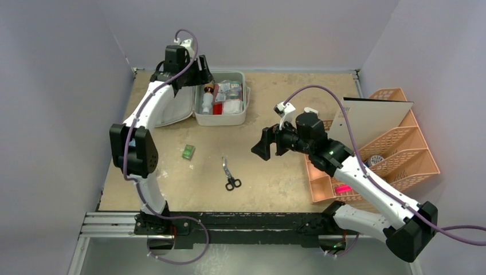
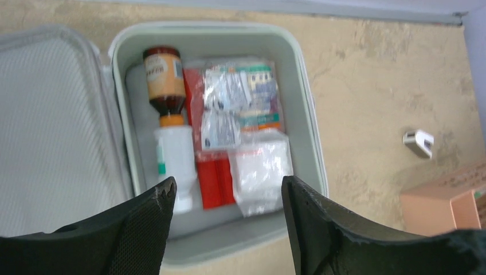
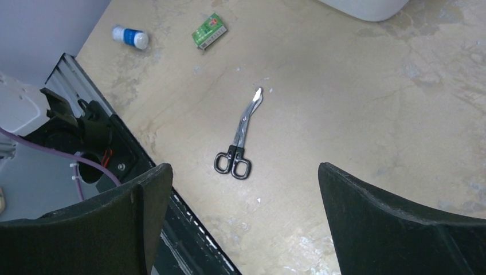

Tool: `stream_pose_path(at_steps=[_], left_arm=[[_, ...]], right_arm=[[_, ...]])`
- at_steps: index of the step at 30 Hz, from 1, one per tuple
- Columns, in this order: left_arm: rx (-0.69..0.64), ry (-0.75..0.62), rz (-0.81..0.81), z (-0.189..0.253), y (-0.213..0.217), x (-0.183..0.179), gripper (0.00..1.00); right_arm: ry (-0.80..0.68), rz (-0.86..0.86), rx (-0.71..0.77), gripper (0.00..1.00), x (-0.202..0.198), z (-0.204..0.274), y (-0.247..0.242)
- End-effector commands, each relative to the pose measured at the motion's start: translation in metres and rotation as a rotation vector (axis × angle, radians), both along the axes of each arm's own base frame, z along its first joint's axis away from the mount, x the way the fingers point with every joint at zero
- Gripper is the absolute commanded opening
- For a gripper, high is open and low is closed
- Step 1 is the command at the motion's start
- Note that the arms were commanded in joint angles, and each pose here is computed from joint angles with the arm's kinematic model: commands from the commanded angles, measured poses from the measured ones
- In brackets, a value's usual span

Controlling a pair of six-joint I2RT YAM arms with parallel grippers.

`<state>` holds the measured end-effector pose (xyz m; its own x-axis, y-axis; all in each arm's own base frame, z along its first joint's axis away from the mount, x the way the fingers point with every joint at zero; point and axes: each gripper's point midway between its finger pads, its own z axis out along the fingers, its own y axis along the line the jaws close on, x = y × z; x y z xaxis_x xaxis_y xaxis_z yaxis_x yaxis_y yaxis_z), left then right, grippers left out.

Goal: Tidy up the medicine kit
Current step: Pick up the medical item at the center of the board.

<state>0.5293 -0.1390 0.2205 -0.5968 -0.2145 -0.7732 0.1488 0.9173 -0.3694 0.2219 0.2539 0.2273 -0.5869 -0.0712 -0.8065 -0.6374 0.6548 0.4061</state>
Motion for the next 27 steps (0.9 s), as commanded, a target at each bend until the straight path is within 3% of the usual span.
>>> stream_pose_path(at_steps=[1,6,9,16,22,27], left_arm=[[0.053,0.055,-0.050,0.005,0.010,-0.048,0.66],[0.121,0.091,0.022,0.006,0.034,-0.089,0.69],[0.160,0.085,0.025,-0.005,0.043,-0.109,0.77],[0.346,0.246,0.210,-0.040,0.094,-0.134,0.87],[0.587,0.315,0.332,-0.062,0.143,-0.151,0.89],[0.722,0.251,0.382,-0.053,0.176,-0.156,0.88]], right_arm=[[0.021,-0.085,0.011,0.99,0.003,0.010,-0.009],[0.051,-0.135,0.006,0.99,0.003,0.005,-0.016],[0.069,-0.150,-0.004,0.99,0.001,-0.002,-0.019],[0.093,-0.127,0.003,0.99,-0.004,-0.013,-0.016],[0.124,-0.132,0.019,0.99,-0.012,-0.014,-0.019],[0.138,-0.103,0.006,0.99,-0.020,-0.016,-0.020]])
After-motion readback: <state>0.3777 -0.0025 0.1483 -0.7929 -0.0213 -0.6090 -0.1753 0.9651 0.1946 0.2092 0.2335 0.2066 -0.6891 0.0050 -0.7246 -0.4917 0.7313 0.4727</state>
